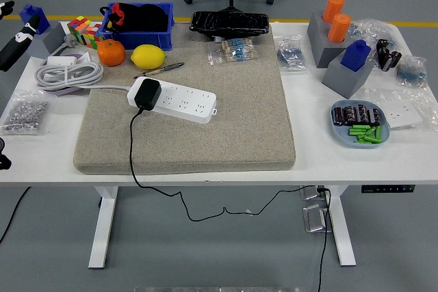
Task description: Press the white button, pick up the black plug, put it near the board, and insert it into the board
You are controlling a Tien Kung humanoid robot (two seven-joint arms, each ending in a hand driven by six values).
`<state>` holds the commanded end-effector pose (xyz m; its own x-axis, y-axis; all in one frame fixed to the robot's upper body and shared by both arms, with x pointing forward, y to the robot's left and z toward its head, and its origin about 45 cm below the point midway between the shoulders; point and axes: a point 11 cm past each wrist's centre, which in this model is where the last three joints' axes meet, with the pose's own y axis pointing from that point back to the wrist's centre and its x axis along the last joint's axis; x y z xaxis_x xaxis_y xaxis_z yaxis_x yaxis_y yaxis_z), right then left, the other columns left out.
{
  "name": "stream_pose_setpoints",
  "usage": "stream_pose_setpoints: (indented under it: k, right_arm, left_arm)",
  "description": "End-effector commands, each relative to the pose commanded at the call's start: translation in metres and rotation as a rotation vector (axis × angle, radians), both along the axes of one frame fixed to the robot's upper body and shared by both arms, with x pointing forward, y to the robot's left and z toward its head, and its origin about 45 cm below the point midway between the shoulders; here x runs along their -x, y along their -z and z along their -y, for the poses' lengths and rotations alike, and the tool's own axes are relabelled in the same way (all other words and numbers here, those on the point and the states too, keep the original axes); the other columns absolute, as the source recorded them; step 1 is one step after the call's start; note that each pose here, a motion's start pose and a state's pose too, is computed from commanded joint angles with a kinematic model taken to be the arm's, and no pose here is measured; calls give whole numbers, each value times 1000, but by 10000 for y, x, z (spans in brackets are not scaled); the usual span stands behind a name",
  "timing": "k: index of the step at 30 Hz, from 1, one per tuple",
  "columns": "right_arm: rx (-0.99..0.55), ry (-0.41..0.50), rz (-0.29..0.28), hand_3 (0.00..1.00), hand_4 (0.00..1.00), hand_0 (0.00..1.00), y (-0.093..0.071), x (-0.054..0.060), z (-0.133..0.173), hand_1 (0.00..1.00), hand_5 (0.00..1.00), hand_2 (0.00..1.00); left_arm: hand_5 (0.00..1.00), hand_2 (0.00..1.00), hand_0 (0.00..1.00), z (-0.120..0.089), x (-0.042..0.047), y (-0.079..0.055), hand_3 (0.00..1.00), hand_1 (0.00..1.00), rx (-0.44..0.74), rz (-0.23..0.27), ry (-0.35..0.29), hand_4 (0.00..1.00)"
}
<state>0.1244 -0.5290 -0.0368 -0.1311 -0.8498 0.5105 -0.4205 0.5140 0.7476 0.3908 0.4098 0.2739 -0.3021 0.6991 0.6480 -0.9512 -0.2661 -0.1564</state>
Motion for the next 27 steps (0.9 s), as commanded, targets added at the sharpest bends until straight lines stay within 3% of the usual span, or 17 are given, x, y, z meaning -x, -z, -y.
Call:
stream_pose_setpoints:
  k: [10, 27]
  right_arm:
    - [-5, 1, -1, 568, 671, 667, 9, 0, -14, 561, 212, 540]
    - [-7, 4, 2, 568, 671, 668, 9, -3, -16, 560, 216, 540]
  left_arm:
    - [895, 901, 980, -19, 20, 54, 887, 947, 10, -14, -5, 860]
    - [895, 900, 982, 13, -7, 20, 885, 946, 13, -6, 3, 857]
